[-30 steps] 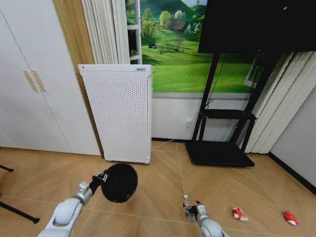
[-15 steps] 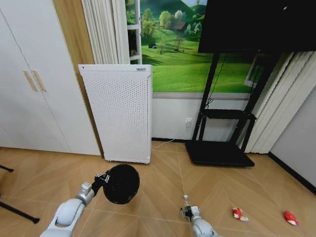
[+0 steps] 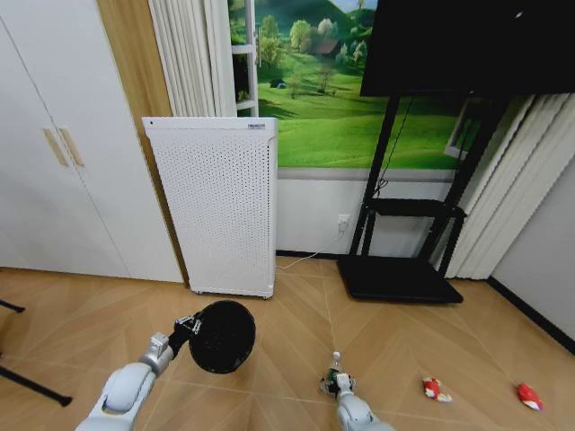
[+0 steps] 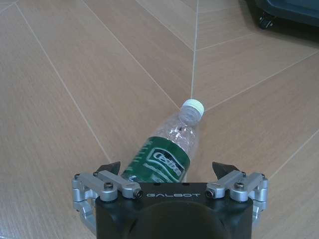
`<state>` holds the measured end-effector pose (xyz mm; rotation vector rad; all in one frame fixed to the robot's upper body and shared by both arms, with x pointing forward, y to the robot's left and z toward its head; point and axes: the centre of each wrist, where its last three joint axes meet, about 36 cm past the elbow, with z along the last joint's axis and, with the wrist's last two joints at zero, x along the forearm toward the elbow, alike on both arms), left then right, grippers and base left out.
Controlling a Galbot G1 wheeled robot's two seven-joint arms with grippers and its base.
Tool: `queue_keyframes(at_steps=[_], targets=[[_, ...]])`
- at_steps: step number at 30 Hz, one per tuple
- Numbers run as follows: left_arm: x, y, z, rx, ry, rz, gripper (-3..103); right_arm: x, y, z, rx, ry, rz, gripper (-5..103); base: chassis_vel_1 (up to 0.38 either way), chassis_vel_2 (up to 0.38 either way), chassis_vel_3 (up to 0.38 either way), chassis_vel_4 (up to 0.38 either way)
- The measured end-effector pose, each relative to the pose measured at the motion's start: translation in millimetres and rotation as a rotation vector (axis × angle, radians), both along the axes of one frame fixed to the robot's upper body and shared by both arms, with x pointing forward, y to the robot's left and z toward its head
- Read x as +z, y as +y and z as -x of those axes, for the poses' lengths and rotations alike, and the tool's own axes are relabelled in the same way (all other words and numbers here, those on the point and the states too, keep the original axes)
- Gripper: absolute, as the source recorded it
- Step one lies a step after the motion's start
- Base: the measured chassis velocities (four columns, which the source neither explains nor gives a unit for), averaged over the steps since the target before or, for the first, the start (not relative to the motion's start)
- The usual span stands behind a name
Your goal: Pick up the trash bin and place the garbage on the floor into it.
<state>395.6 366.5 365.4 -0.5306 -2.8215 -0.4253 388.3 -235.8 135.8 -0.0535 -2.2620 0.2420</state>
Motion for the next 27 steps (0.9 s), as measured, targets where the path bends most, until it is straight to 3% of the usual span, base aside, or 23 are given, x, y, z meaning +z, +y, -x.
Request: queue_keyframes(at_steps=[12, 18, 21, 27], targets=[[-6, -2, 0, -0.009, 0.008, -0.006, 7, -12, 32, -8, -0.012, 0.027, 0.063, 103, 0.000, 0.000, 0.000, 0.000], [-6, 0, 0, -0.007, 0.008, -0.010, 7, -12, 32, -9, -0.020, 0.024, 0.077, 85, 0.000, 0.000, 0.000, 0.000], [-6, -1, 0, -0.008, 0.006, -0.009, 7, -10, 30, -10, -0.022, 0.018, 0.080, 68, 0.000, 0.000, 0.000, 0.000], [-7, -2, 0, -0.009, 0.007, -0.010, 7, -9, 29, -9, -0.023, 0.011, 0.080, 52, 0.000, 0.000, 0.000, 0.000]])
